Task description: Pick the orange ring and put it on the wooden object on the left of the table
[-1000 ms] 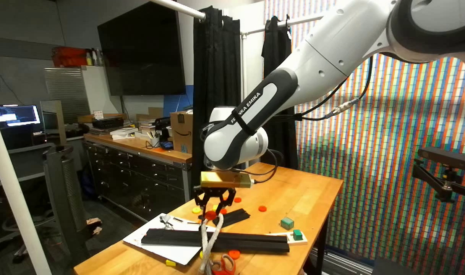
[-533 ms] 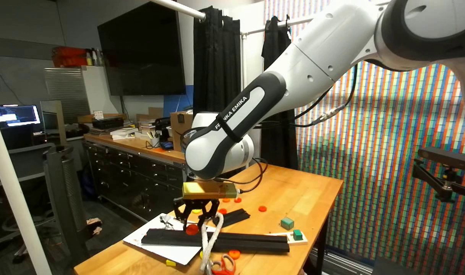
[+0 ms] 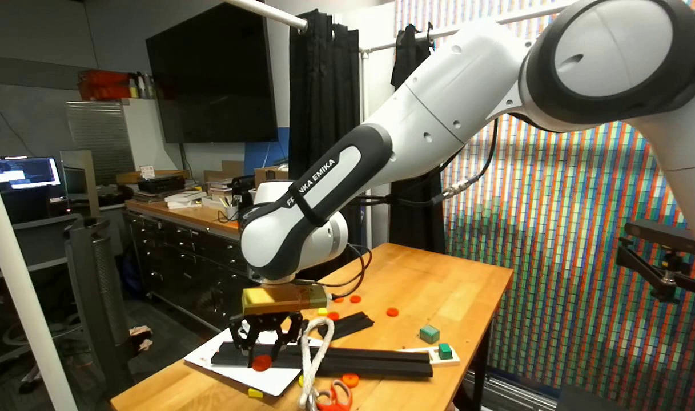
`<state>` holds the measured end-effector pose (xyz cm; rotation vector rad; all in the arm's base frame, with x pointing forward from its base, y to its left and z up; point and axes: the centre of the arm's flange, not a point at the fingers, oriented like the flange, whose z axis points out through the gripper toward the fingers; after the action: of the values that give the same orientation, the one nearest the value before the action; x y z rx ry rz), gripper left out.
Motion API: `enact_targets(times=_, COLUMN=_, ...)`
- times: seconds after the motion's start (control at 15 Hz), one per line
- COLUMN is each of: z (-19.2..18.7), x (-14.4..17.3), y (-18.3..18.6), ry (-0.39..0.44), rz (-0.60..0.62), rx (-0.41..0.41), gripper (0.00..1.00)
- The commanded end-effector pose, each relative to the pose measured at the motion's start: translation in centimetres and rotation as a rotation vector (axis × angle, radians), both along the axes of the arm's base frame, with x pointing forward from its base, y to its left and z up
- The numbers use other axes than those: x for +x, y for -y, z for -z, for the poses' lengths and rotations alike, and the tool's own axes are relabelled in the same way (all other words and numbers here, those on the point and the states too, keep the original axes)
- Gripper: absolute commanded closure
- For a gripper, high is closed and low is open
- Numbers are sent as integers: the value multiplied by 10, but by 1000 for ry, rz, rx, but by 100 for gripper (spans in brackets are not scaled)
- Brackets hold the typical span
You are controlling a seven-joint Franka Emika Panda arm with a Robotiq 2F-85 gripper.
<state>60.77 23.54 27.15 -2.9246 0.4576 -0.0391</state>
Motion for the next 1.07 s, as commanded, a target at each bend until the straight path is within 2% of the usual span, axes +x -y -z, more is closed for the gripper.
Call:
enact_targets(times=0.0, z=-6, x=24, y=-29, ry=-26, rz=-51, rx=6, gripper=81)
enact_targets(times=0.33, z=-6, x=28, y=-60, ry=-71, rz=-115, rx=20, gripper=81)
enact_targets(times=1.0, z=7, x=-6, y=-111, ry=-123, rz=-280, rx=105, gripper=81)
